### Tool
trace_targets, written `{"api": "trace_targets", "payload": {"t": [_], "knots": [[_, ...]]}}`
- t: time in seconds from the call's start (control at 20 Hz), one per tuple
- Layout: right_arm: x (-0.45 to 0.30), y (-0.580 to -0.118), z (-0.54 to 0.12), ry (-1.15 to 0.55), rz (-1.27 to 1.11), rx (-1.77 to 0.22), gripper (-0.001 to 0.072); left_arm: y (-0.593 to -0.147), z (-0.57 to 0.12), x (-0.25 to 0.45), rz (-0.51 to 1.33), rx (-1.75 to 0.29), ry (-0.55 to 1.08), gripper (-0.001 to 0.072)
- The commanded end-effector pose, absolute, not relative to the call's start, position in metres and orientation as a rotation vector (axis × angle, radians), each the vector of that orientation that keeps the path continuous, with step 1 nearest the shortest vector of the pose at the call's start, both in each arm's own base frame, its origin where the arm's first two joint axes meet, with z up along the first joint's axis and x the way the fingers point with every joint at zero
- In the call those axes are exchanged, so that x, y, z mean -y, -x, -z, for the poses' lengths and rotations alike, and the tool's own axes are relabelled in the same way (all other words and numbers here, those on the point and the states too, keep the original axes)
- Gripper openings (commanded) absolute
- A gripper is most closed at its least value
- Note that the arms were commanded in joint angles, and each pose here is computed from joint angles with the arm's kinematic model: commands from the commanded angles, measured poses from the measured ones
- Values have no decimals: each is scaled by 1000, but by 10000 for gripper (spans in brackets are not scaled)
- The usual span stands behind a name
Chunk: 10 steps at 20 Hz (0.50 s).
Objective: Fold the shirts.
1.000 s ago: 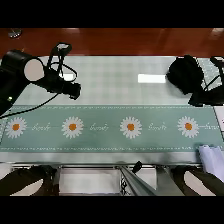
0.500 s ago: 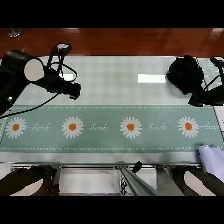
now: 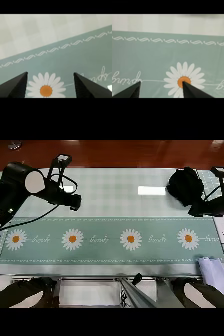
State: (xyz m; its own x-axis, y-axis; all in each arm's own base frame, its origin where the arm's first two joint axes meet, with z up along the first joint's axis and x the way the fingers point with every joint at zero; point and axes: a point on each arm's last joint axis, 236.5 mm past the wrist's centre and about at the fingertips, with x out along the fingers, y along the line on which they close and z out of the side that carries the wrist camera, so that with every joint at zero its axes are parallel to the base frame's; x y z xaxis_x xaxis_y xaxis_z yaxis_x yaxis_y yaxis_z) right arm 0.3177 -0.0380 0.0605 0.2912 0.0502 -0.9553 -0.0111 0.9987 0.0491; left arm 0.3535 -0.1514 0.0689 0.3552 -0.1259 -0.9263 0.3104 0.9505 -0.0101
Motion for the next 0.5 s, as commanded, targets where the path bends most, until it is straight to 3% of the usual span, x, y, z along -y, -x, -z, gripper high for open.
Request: {"api": "trace_targets", "payload": {"t": [0.0, 0.3, 0.45], "knots": [[37, -337, -67, -66, -26, -1191, 599, -363, -68, 160, 300, -1146, -157, 716], [33, -388, -96, -155, -1, -942, 596, -392, -56, 158, 280, -1082, -197, 716], [86, -447, -142, -78, 181, -616, 570, -405, -57, 143, 263, -1046, -256, 715]]}}
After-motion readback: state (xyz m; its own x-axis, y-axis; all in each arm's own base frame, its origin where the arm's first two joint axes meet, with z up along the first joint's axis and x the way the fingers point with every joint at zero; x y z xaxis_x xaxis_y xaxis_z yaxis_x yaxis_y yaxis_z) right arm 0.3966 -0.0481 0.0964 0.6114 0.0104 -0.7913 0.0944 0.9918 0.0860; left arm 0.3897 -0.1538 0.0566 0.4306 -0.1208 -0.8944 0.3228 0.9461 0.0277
